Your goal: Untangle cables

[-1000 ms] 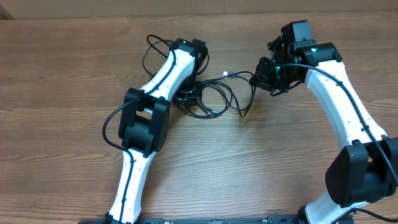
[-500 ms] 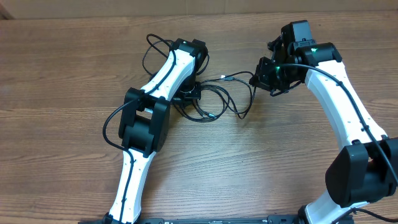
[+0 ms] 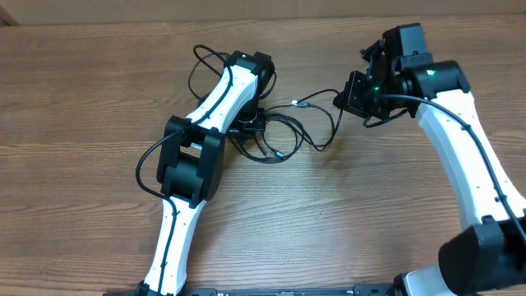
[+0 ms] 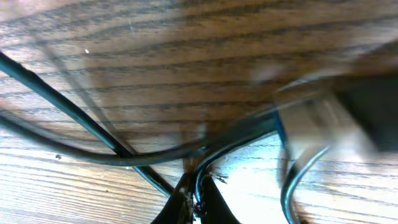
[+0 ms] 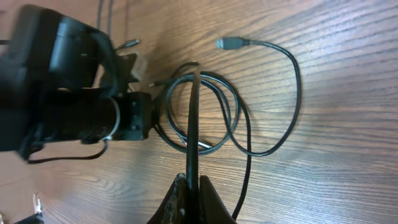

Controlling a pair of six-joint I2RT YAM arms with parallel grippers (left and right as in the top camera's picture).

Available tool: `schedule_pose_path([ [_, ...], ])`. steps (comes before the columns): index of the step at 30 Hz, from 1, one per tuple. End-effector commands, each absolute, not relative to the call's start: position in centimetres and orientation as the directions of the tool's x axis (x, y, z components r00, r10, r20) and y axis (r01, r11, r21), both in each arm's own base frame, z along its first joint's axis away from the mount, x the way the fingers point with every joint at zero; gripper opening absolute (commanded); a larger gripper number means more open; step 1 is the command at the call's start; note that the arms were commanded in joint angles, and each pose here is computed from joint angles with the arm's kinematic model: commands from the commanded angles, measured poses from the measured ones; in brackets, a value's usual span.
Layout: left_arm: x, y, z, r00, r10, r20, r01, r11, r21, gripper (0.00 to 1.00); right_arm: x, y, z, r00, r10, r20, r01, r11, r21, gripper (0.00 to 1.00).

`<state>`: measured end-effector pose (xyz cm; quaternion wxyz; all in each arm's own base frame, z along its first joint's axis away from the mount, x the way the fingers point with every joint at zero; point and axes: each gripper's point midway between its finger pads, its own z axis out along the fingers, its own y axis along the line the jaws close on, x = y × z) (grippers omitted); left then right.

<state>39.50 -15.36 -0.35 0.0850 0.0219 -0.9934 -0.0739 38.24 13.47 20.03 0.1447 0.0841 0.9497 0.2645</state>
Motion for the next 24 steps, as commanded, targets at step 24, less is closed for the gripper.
schedule_pose_path([
  [24, 37.2, -12.7, -6.6, -0.953, -0.085, 0.290, -0.009, 0.967, 0.254, 0.04, 33.4, 12.5, 35.0, -0.745, 0.267, -0.612, -0.166, 0.814, 0.557, 0.04],
])
